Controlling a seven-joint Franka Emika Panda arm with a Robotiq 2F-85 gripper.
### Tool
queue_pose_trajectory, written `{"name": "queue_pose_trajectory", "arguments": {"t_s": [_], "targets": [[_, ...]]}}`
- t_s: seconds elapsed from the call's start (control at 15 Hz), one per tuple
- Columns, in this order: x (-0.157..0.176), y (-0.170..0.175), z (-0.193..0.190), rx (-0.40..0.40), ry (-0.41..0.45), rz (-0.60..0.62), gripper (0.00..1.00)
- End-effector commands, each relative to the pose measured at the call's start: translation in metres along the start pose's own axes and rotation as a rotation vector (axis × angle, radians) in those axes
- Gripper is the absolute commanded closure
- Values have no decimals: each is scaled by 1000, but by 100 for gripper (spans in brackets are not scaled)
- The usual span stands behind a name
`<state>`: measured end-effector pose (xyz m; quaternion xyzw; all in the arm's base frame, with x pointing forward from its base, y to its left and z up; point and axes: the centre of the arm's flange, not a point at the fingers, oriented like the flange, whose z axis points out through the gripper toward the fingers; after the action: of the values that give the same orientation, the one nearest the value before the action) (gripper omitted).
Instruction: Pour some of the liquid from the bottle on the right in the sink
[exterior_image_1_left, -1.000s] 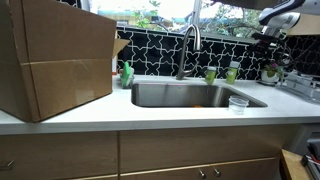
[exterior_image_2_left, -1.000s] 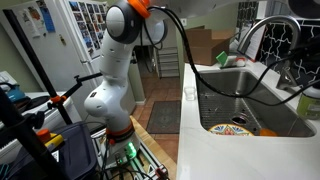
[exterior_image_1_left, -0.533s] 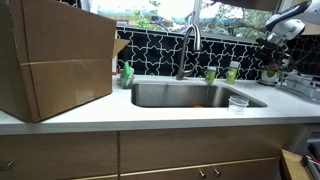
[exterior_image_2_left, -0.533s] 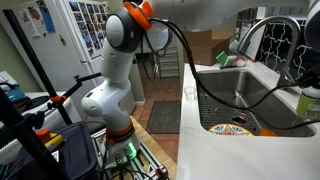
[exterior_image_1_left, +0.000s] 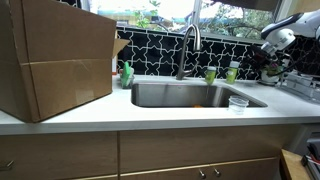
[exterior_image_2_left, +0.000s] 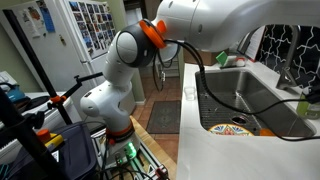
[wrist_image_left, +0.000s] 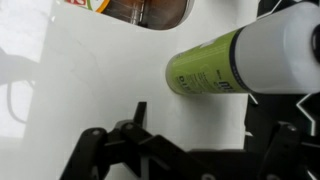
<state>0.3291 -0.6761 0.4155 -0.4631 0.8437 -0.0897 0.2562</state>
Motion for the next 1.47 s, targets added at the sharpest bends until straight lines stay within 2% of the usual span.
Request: {"name": "queue_pose_trajectory", "arguments": {"t_s": [0.0,0.53,1.0,1.4], "targets": [[14,-24,24,14,-80,112,0],[32,-22,48,34,-206,276,0],[42,-20,66,16,-379,426,0],[45,-26,90,-41,-407,488,0]]}}
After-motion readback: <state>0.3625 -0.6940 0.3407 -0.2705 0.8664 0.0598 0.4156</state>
